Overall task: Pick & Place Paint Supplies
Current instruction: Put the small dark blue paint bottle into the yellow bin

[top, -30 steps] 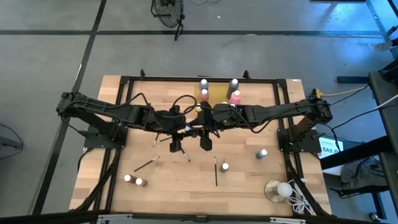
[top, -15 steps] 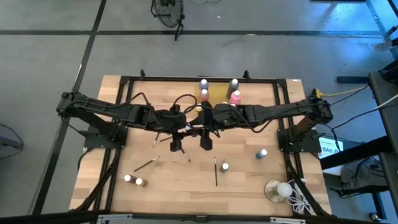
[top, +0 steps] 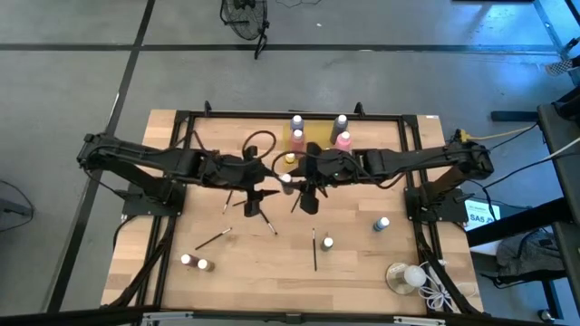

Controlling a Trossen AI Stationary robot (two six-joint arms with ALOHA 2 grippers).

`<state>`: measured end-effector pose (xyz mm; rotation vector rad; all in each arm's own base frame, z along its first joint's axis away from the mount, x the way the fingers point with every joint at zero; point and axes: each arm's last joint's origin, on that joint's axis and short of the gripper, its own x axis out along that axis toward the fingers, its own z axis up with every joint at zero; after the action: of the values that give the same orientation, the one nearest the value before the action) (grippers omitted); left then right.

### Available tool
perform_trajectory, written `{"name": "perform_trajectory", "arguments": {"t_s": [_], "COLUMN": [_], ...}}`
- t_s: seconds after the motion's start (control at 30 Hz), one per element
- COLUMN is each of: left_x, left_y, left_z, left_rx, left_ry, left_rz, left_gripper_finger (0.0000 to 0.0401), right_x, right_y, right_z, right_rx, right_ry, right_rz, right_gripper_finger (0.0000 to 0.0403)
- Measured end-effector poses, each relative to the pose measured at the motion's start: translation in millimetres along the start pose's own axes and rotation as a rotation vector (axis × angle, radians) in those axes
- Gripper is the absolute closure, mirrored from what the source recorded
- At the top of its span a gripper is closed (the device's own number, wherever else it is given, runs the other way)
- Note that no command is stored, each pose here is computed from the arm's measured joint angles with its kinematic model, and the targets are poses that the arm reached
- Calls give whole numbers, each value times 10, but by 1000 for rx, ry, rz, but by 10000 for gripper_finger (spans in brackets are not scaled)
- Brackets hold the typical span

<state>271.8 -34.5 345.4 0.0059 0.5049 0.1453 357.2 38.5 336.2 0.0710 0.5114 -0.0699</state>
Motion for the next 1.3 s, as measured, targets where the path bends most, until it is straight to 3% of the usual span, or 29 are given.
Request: {"name": "perform_trajectory", "arguments": {"t_s": [0.3,0.6,0.83,1.03,1.13,1.3], "left_x": [-326,-662,-838,-971,-1076,-1318], "left_y": [122,251,319,372,433,586], "left_z": [8,-39,-133,-219,-281,-385], "left_rx": [14,-46,-74,-20,19,15], "left_ry": [-23,-29,17,70,101,125], "left_rz": [102,199,237,268,332,405], "left_gripper_finger": [184,186,189,189,189,189], "right_x": [-355,-813,-1456,-1867,-1875,-1523], "right_y": [-88,-232,-587,-853,-998,-1224], "right_z": [4,75,143,146,110,-86], "right_rx": [10,-17,25,53,80,168], "right_ry": [59,40,-49,-132,-165,-227], "right_rz": [-127,-147,-242,-327,-313,-201], "right_gripper_finger": [295,295,295,295,295,295]}}
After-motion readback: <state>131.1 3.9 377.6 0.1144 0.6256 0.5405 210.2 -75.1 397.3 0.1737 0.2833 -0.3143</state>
